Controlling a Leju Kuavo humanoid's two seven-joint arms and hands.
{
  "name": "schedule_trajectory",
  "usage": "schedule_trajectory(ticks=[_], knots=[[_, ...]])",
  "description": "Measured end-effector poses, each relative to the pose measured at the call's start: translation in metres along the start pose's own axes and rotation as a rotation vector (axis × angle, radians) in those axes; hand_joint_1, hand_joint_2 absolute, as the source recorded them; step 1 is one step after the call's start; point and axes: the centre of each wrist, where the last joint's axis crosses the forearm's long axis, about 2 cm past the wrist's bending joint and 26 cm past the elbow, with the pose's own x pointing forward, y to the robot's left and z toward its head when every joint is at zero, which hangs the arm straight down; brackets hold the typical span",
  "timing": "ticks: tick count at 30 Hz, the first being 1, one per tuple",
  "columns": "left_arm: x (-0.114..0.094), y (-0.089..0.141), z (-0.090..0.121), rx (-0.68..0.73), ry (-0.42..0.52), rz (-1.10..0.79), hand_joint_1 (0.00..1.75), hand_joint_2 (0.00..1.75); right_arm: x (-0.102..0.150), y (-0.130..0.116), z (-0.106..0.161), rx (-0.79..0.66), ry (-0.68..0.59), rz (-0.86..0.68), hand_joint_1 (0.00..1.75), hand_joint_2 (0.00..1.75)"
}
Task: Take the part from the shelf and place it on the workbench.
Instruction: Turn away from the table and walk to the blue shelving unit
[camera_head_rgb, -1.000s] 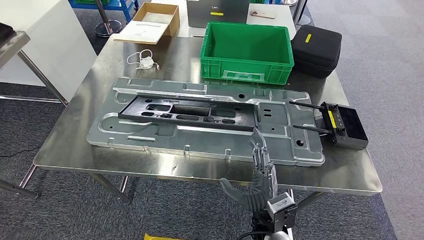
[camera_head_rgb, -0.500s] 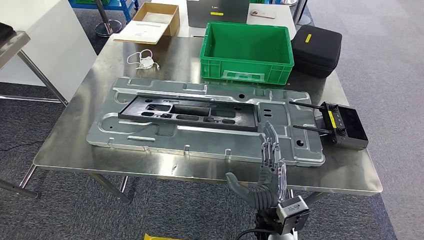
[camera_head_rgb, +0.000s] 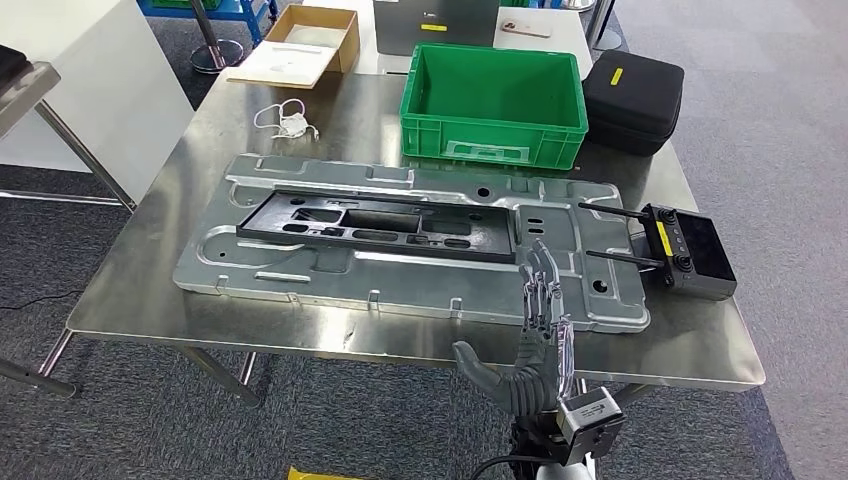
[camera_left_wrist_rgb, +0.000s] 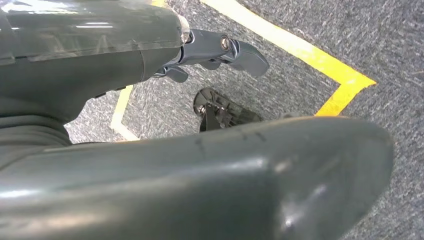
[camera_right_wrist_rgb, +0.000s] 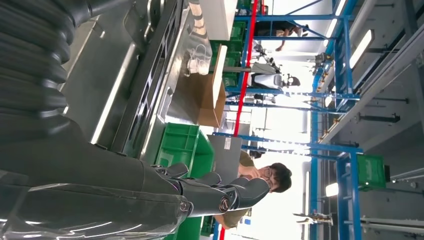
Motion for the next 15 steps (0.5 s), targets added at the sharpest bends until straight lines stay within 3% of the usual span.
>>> schedule_trajectory(ticks=[4,15], knots=[[0.0005,0.0005,-0.0002,0.003,0.018,-0.002,0.00,1.75,0.0000,0.0000,0.0003,0.001,0.001,-0.001,0.00,1.75],[0.0025,0.0007,-0.0011,0.003,0.076,-0.021,0.00,1.75,-0.0048,0.0005,0.0041,0.009,0.028,-0.016,0.00,1.75]])
